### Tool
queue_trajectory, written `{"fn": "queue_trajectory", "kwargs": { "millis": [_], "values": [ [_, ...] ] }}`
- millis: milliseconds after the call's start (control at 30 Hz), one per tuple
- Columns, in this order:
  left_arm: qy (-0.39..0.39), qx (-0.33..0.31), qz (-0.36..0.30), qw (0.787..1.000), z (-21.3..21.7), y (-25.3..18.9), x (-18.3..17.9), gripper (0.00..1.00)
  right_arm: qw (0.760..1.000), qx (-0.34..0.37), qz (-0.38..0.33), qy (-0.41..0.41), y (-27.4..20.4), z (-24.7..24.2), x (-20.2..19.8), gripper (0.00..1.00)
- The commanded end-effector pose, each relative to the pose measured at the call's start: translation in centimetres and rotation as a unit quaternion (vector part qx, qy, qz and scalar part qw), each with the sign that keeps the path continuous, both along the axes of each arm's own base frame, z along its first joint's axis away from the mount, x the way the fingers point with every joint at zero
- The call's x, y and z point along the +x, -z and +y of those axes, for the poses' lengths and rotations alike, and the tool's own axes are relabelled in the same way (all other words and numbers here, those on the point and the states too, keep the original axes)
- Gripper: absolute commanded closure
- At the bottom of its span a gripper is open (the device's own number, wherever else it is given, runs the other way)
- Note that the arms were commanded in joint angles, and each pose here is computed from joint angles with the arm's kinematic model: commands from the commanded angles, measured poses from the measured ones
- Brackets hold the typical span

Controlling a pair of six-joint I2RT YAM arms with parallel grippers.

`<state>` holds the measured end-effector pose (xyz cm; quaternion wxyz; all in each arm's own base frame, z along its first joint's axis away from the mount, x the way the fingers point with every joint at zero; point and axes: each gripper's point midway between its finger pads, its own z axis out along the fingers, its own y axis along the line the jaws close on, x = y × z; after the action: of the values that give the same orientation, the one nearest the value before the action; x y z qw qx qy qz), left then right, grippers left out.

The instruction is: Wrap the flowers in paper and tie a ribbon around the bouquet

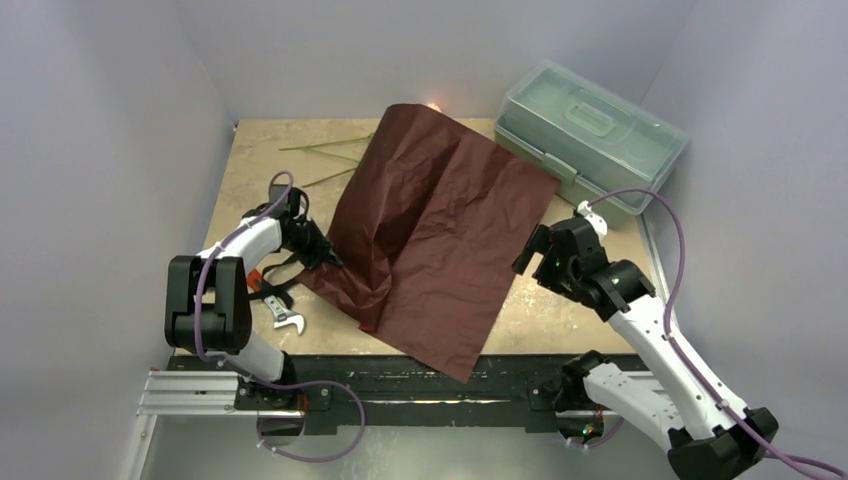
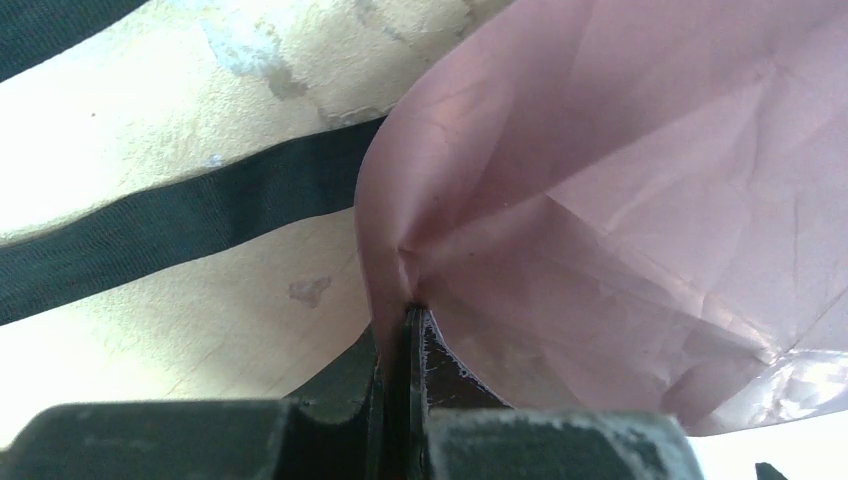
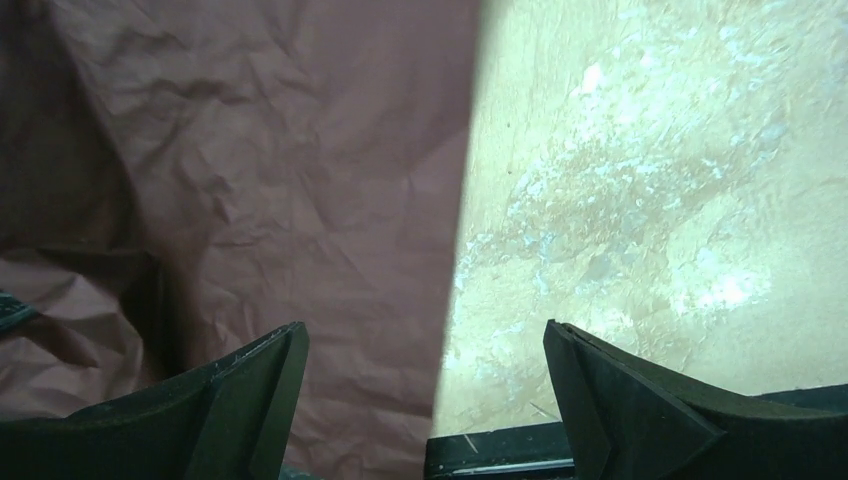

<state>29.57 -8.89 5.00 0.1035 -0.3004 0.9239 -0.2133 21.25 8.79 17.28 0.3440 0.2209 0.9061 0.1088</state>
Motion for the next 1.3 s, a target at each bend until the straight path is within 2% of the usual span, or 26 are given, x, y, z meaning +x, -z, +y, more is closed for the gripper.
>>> {"fn": "queue_trajectory", "kwargs": {
  "millis": [0,67,267,467,633,967,1267],
  "values": [
    [0.022,0.024,0.003,0.999,0.8,0.2,-0.3,1.00,1.000,0.021,-0.015,-0.009,1.2,0.7,1.3,0.01],
    [0.027,0.032,0.000,0.999,1.1,0.2,-0.1,1.00,0.999,0.030,-0.018,-0.017,1.9,0.4,2.2,0.01],
    [0.053,0.059,0.011,0.997,1.9,1.0,0.5,1.00,0.991,0.122,-0.038,-0.045,3.7,0.1,6.6,0.01],
    [0.084,0.123,0.027,0.989,4.0,1.7,1.3,1.00,0.983,0.163,-0.061,-0.059,4.8,0.8,11.8,0.01],
    [0.102,0.160,0.036,0.981,5.4,1.8,2.2,1.00,0.983,0.165,-0.062,-0.039,6.6,-0.2,15.7,0.02],
    [0.121,0.222,0.063,0.966,7.7,2.6,3.5,1.00,0.988,0.123,-0.090,0.022,8.6,-3.8,21.5,0.06],
    [0.124,0.238,0.072,0.961,8.3,3.1,5.2,1.00,0.988,0.136,-0.072,-0.015,12.2,-2.9,25.1,0.19]
  ]
}}
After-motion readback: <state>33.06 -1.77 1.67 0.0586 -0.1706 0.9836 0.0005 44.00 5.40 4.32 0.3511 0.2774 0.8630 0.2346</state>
